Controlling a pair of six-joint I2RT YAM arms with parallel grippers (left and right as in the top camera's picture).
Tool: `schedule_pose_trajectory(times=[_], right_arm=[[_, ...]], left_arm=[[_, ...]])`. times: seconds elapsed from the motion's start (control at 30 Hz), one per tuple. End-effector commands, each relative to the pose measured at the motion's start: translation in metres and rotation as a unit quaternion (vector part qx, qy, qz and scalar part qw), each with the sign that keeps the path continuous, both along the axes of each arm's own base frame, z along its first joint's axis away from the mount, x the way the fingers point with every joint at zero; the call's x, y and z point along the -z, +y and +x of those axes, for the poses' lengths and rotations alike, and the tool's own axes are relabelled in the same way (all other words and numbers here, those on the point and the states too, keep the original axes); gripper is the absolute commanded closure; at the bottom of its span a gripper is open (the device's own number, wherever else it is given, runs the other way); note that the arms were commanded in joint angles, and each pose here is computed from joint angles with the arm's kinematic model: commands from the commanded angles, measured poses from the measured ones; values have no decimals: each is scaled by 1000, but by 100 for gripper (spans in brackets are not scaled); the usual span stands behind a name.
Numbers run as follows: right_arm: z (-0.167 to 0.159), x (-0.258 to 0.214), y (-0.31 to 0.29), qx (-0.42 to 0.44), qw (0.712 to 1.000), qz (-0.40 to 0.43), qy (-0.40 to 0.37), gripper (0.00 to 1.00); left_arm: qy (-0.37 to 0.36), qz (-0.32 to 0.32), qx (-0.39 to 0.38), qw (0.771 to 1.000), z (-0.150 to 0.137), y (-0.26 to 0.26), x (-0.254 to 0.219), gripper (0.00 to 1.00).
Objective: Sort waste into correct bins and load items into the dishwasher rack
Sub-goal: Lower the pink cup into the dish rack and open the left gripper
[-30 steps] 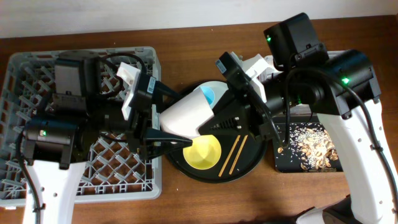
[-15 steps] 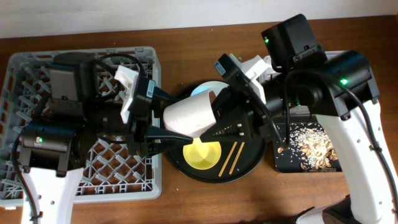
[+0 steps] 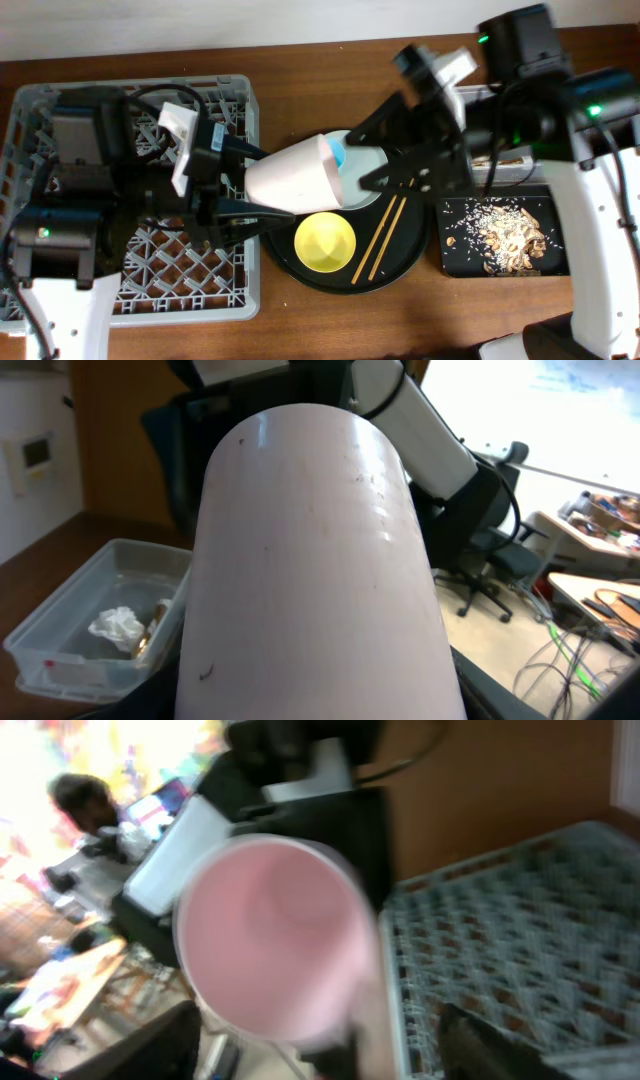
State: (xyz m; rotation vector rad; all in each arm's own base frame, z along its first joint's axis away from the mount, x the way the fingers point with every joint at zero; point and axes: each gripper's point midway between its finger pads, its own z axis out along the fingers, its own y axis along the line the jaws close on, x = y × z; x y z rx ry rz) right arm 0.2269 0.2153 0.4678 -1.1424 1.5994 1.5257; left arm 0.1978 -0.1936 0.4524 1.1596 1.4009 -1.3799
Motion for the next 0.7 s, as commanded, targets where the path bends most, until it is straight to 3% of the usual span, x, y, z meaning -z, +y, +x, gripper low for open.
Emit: schedule_pose_trajectory(times=[0.0, 0.07, 0.13, 0.2, 0.3, 0.43, 0.67], right_arm=[[33, 11, -31, 80, 996, -27, 31, 1], [48, 23, -46, 127, 989, -59, 51, 1], [60, 38, -58, 168, 978, -102, 63, 1], [69, 57, -69, 208, 962, -159, 72, 1], [79, 76, -83, 246, 942, -221, 63, 1], [88, 93, -100, 283, 916, -280, 55, 1], [99, 113, -132, 336, 866, -366, 43, 1]], left_arm=[[21, 48, -105, 993, 18, 17, 7, 51], [53, 97, -200, 974, 42, 33, 25, 51], [94, 147, -305, 936, 63, 58, 45, 50], [131, 200, -407, 882, 80, 89, 68, 50], [161, 265, -494, 812, 89, 126, 95, 46], [225, 351, -530, 738, 89, 156, 139, 47], [346, 446, -471, 678, 93, 162, 212, 54]])
